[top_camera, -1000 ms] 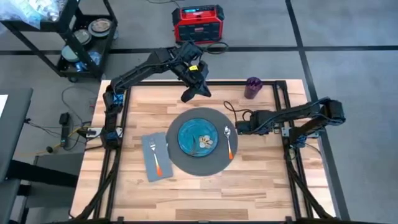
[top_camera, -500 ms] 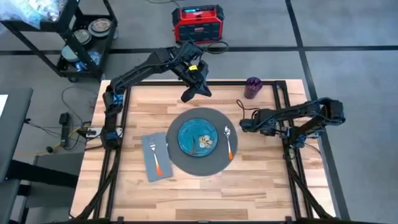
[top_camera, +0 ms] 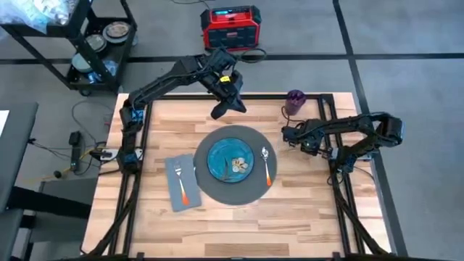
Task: Set table place
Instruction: Put the gold knife on the gray placemat
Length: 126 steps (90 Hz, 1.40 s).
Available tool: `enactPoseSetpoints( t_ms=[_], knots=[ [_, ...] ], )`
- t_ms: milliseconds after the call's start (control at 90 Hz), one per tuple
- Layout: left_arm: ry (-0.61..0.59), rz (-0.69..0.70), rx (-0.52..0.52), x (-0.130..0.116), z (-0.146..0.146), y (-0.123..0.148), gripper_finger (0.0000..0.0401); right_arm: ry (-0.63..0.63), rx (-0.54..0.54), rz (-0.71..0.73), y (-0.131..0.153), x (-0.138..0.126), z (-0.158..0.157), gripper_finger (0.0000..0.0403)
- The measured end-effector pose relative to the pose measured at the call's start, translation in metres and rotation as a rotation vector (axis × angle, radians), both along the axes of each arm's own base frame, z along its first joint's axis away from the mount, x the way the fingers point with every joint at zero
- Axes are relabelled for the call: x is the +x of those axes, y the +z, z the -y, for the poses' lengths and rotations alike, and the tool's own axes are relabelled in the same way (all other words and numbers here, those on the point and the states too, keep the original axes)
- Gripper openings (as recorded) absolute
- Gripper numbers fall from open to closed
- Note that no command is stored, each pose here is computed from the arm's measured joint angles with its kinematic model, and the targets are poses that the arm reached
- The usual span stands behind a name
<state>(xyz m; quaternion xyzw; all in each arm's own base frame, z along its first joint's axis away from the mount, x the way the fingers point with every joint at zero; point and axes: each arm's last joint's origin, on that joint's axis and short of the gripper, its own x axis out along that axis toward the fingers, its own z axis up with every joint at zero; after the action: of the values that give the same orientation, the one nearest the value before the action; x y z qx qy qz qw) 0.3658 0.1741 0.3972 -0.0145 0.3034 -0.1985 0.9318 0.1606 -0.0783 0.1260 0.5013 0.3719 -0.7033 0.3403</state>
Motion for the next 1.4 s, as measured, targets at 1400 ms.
enactPoseSetpoints(
  t_ms=[1400],
  knots=[
    [0.019, -0.053, -0.046, -0.002, 0.002, -0.002, 0.0000, 0.574, -0.033, 0.289, 0.011, 0.070, -0.004, 0.0000]
  ],
)
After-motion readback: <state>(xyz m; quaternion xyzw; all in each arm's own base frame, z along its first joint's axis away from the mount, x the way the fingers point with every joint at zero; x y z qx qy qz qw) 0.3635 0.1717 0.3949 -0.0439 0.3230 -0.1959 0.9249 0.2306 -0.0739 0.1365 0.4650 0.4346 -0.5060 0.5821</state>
